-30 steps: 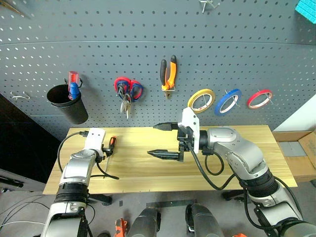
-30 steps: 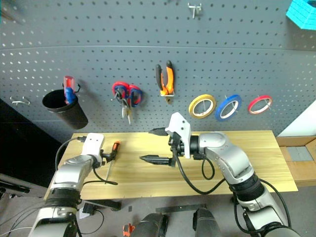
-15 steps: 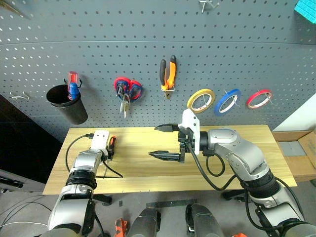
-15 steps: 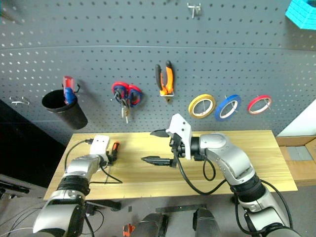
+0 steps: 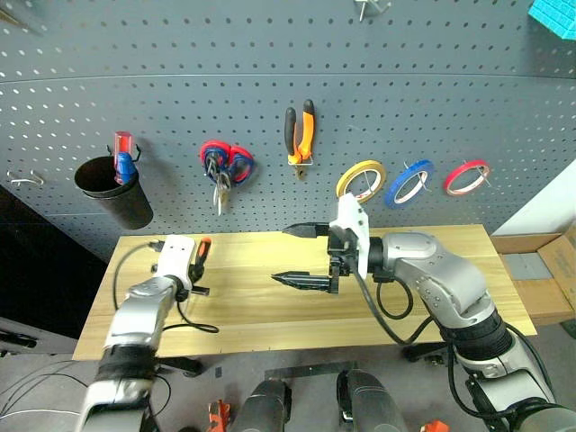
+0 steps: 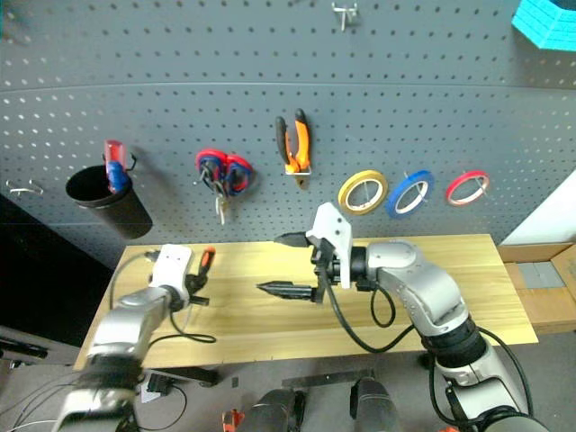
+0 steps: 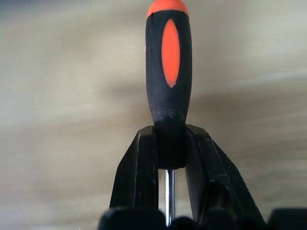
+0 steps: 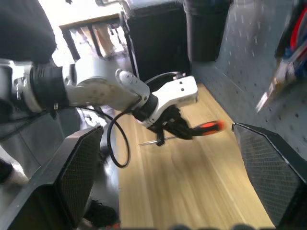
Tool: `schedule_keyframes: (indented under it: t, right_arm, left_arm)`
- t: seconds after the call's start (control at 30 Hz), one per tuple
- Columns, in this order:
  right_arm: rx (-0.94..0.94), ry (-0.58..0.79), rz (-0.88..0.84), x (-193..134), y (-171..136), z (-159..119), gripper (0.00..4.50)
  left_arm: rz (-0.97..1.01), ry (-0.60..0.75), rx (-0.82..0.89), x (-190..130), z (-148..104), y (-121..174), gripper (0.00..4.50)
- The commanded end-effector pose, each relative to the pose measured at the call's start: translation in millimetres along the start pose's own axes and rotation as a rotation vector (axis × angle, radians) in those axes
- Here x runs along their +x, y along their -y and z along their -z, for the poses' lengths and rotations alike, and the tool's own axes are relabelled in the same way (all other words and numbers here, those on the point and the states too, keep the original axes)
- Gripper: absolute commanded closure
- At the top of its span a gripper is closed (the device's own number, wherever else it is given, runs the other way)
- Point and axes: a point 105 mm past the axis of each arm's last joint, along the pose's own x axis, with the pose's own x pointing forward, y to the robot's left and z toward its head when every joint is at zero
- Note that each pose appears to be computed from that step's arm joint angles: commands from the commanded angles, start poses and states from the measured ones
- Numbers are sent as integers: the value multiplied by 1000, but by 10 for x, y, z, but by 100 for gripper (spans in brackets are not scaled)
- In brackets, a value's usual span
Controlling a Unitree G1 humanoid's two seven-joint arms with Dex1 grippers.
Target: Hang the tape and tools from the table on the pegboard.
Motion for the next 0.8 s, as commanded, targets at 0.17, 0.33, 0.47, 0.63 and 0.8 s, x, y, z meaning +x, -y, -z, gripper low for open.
schedule_keyframes:
  t: [0.17, 0.33, 0.47, 0.63, 0.8]
  right_arm:
    - [-64, 91, -75, 20, -79, -298, 0]
    - [-71, 101, -108, 51, -103, -315, 0]
    - [-63, 138, -171, 70, -187, -383, 0]
    - [-78, 134, -184, 88, -196, -393, 0]
    - [-93, 140, -164, 118, -160, -412, 0]
  left_arm:
    - [-80, 594, -22, -697, -1111, -55, 405]
    - [-167, 832, 19, -1105, -1718, -317, 405]
    - [-169, 1018, -11, -1466, -2244, -553, 405]
    - [-275, 1080, 9, -1678, -2425, -869, 405]
    - [-428, 1020, 48, -1552, -2306, -1167, 405]
